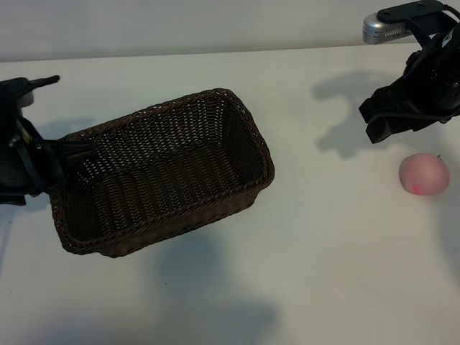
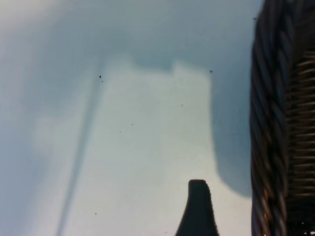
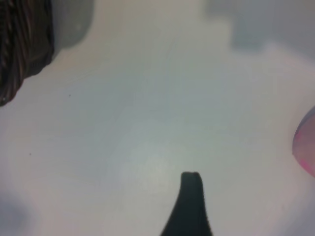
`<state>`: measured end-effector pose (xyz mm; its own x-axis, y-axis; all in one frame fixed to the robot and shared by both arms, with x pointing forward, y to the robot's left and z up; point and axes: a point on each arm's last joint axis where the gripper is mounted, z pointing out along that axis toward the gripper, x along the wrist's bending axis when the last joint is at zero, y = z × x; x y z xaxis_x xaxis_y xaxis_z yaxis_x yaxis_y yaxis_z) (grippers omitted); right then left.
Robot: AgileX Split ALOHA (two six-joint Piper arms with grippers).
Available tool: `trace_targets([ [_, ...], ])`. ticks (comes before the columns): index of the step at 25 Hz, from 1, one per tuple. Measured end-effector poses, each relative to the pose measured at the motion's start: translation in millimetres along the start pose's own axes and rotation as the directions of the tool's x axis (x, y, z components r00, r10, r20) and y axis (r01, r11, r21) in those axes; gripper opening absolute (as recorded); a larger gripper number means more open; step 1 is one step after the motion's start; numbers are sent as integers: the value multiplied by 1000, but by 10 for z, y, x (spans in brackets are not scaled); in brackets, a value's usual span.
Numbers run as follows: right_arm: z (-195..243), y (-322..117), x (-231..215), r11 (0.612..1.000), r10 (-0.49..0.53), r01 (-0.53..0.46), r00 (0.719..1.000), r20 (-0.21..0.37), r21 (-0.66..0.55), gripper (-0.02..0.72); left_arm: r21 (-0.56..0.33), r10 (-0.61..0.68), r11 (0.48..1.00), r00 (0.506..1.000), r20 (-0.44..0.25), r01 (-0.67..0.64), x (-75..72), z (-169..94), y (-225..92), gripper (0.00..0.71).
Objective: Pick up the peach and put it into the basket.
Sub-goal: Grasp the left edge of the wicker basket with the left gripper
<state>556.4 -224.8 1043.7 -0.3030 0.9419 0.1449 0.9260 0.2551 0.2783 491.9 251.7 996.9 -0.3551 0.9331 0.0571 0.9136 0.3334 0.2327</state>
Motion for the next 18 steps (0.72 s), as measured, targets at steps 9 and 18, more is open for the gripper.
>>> trace_targets([
  [9, 0, -1, 0, 1000, 0, 0, 1000, 0, 1, 595, -11, -15, 1000, 997, 82, 16, -66, 55, 48, 575],
  [18, 0, -3, 1, 1000, 0, 0, 1000, -1, 3, 595, 68, -1, 998, 998, 67, -3, -144, 278, 41, 575],
])
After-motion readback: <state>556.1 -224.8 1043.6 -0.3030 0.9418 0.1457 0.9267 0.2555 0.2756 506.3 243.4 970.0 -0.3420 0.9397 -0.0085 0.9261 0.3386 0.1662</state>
